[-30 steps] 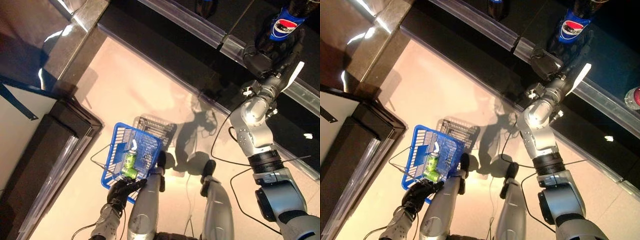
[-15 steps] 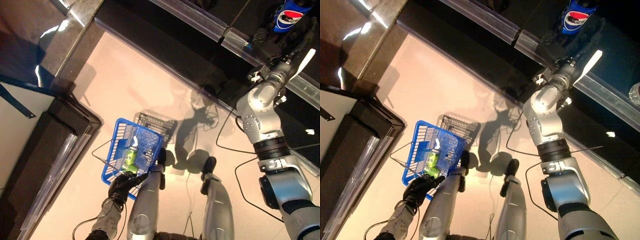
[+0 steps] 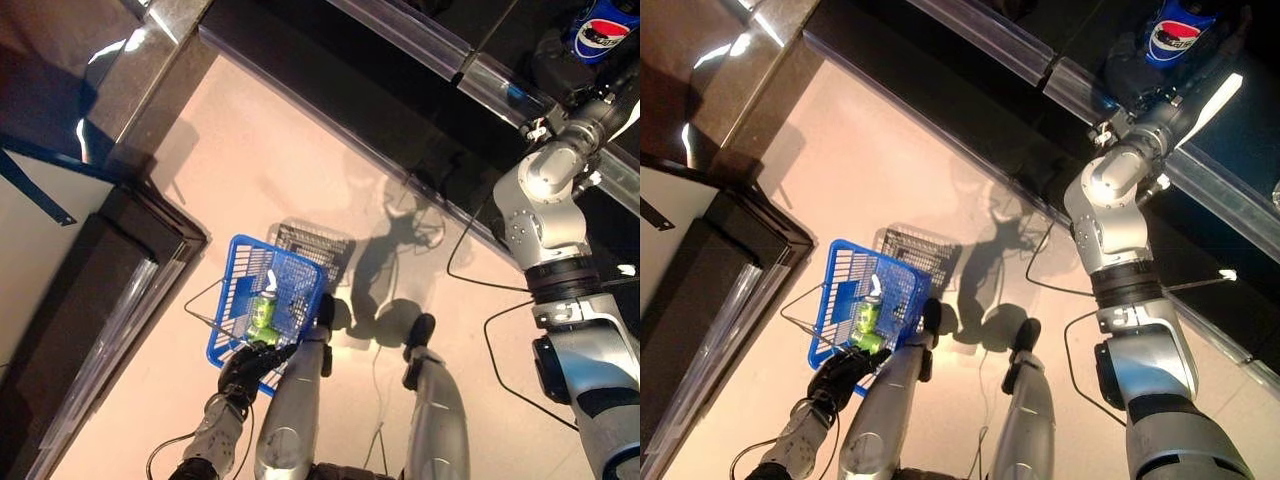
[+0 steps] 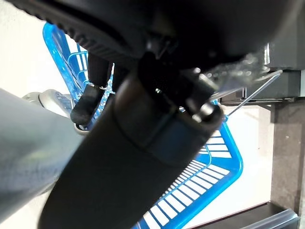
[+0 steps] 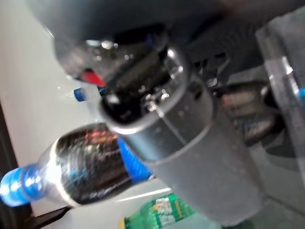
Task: Pick up the drink and place into the basket.
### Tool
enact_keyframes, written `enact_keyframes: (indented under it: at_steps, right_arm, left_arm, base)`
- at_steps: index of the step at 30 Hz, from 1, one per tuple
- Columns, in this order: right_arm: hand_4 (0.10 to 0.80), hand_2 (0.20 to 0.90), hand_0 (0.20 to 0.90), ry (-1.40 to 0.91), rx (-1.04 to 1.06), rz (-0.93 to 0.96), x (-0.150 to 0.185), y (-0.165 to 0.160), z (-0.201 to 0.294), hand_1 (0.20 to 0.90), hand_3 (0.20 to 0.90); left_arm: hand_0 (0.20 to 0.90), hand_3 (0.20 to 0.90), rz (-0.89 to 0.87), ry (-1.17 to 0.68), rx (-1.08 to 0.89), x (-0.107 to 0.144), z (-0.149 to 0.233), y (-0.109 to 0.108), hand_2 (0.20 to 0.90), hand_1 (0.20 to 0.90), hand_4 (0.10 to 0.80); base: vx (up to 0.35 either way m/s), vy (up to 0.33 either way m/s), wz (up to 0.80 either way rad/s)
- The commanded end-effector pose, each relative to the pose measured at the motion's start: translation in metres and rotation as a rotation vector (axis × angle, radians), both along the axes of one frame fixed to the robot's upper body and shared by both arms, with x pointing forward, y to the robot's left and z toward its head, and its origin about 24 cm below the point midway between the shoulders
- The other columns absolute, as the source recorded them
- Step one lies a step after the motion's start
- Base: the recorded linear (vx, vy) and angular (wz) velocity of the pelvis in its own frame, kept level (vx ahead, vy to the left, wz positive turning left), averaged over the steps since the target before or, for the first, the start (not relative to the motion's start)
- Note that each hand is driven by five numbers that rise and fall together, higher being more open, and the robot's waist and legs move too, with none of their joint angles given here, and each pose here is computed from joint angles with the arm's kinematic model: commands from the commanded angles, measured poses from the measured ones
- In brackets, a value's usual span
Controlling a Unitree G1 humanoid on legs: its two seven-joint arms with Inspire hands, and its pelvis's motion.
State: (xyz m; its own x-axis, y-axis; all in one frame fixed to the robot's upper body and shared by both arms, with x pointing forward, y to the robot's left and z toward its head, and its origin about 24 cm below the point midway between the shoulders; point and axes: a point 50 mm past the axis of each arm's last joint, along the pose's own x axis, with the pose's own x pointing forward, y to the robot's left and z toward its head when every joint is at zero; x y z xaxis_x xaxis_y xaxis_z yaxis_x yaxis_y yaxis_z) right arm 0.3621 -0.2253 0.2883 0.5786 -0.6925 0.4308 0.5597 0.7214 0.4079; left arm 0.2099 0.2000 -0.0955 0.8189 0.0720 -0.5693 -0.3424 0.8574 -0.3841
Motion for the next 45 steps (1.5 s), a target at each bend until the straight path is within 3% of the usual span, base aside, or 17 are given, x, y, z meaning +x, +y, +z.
enact_keyframes:
  at_steps: [1,13,14,15,16,31,39,45]
  right_arm:
    - [0.8,0.9,0.9,-0.315,-0.175,-0.034,-0.035,-0.003,0.085,0.9,0.9]
    - [0.8,0.9,0.9,-0.318,-0.1,-0.051,-0.03,-0.03,0.094,0.9,0.9]
    - [0.446,0.596,0.596,-0.311,-0.086,-0.06,-0.03,-0.035,0.094,0.596,0.546]
    - [0.298,0.469,0.469,-0.31,-0.077,-0.073,-0.03,-0.04,0.093,0.469,0.398]
    - [0.1,0.3,0.3,-0.309,-0.074,-0.089,-0.03,-0.044,0.095,0.3,0.2]
    - [0.1,0.3,0.3,-0.307,-0.055,-0.099,-0.034,-0.079,0.101,0.3,0.2]
    - [0.1,0.3,0.3,-0.342,-0.154,-0.063,-0.038,-0.065,0.117,0.3,0.2]
    - [0.1,0.3,0.3,-0.383,-0.283,0.072,-0.043,-0.033,0.12,0.3,0.2]
  left_arm:
    - [0.3,0.2,-0.026,-0.053,0.033,-0.016,0.006,0.014,0.3,0.3,0.1]
    - [0.3,0.2,-0.041,-0.068,0.04,-0.016,0.009,0.021,0.3,0.3,0.1]
    - [0.3,0.2,-0.039,-0.07,0.04,-0.017,0.01,0.021,0.3,0.3,0.1]
    - [0.3,0.2,-0.039,-0.072,0.042,-0.016,0.011,0.022,0.3,0.3,0.1]
    - [0.3,0.2,-0.039,-0.073,0.043,-0.016,0.012,0.023,0.3,0.3,0.1]
    - [0.3,0.2,-0.051,-0.092,0.046,-0.021,0.016,0.033,0.3,0.3,0.1]
    - [0.3,0.2,-0.061,-0.14,0.046,-0.015,0.024,0.035,0.3,0.3,0.1]
    - [0.3,0.2,-0.051,-0.255,0.049,-0.005,0.04,0.036,0.3,0.3,0.1]
  base:
    - [0.0,0.0,0.0]
    - [0.0,0.003,0.01]
    - [0.0,0.0,0.0]
    - [0.0,0.0,0.0]
    - [0.0,0.0,0.0]
    - [-0.002,-0.001,0.01]
    - [-0.031,-0.007,0.0]
    - [-0.005,0.0,0.0]
